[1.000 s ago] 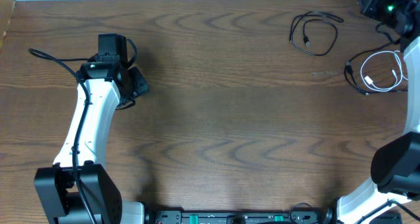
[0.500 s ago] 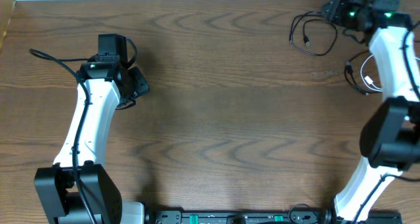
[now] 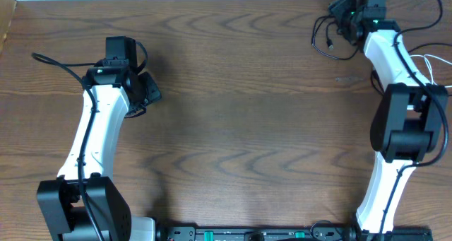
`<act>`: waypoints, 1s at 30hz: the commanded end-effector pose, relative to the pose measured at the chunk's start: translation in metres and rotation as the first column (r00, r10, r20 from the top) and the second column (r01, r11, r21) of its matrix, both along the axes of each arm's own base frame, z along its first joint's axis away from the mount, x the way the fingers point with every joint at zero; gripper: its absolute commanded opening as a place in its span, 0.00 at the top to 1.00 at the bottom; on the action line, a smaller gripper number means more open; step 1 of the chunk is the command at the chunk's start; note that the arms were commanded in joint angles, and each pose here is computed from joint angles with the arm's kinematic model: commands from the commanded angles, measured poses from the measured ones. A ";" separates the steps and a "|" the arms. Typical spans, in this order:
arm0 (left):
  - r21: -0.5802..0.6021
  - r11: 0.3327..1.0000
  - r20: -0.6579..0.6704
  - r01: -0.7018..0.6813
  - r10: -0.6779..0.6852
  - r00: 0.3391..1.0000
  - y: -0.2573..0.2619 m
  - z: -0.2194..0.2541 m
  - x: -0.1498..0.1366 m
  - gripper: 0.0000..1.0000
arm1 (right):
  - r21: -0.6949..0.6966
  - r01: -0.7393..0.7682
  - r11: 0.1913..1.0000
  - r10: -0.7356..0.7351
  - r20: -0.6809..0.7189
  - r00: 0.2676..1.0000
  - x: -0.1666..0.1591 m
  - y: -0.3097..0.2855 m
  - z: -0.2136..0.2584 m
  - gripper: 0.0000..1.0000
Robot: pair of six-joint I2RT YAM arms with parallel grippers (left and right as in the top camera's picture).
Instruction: Untangle cables
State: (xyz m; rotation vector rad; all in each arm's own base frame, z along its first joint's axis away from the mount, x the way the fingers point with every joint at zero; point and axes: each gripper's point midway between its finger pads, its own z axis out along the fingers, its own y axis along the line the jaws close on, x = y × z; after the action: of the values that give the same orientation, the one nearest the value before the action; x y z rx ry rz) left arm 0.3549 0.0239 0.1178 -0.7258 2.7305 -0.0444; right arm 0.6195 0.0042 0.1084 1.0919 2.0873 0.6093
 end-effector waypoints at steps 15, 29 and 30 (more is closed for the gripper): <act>0.003 1.000 0.015 -0.014 0.014 1.000 0.002 0.006 -0.001 0.49 | 0.109 -0.065 0.992 0.047 0.158 0.986 0.039 0.025 -0.022 0.99; 0.003 1.000 0.015 -0.014 0.014 1.000 0.002 0.006 -0.001 0.49 | -0.313 -0.405 0.859 0.466 0.151 0.871 -0.020 0.019 0.101 0.99; 0.003 1.000 0.015 -0.014 0.014 1.000 0.002 0.006 -0.001 0.49 | -0.336 -0.406 0.850 0.475 0.157 0.866 -0.025 0.016 0.113 0.99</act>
State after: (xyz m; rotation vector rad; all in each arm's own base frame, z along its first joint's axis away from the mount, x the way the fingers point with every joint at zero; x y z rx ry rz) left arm 0.3549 0.0239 0.1178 -0.7258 2.7305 -0.0444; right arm 0.6063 0.0251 0.1390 0.6246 2.2343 0.6744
